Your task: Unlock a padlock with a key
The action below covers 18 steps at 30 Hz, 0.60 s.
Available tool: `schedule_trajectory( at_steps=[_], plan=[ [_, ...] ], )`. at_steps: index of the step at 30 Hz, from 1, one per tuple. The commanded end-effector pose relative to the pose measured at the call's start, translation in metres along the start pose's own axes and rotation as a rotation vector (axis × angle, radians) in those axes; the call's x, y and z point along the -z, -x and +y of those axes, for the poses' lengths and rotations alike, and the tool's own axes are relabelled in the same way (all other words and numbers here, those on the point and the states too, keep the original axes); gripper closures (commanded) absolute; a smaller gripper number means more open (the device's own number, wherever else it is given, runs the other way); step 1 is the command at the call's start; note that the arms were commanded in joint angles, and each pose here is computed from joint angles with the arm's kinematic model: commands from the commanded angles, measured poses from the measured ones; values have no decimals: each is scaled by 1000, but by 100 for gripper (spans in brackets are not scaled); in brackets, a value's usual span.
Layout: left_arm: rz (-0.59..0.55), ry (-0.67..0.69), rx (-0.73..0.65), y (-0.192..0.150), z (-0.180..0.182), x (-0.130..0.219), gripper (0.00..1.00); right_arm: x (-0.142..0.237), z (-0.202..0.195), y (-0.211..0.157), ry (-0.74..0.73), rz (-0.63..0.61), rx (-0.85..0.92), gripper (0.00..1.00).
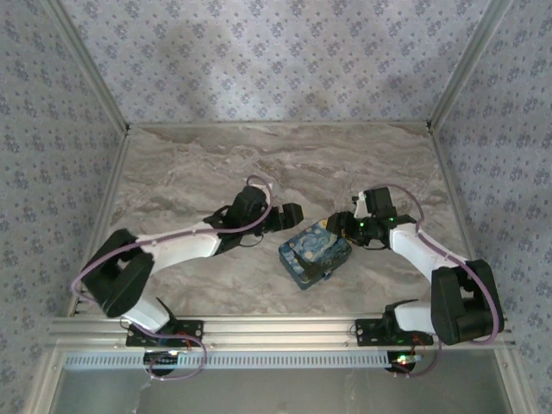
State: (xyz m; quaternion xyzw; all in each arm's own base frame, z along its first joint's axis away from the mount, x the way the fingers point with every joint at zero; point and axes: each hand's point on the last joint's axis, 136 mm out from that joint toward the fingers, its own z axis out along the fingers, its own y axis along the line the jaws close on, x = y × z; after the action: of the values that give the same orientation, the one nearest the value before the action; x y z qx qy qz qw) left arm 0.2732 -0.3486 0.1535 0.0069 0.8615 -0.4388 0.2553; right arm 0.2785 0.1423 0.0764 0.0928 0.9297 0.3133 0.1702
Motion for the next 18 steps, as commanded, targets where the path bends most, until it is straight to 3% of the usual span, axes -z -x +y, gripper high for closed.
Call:
schedule_trajectory(
  at_steps=[1,8,13,18],
  plan=[
    [62,114,-21,-24,17,30,21,3,4,5,-9,-10,8,38],
    [247,211,20,-92,31,63,20,0,4,5,-7,-1,10,38],
    [357,126,68,-127,17,55,20,-2,5,4,-4,2,12,38],
    [387,41,65,-131,-2,34,20,-5,4,1,-2,17,11,39]
  ],
)
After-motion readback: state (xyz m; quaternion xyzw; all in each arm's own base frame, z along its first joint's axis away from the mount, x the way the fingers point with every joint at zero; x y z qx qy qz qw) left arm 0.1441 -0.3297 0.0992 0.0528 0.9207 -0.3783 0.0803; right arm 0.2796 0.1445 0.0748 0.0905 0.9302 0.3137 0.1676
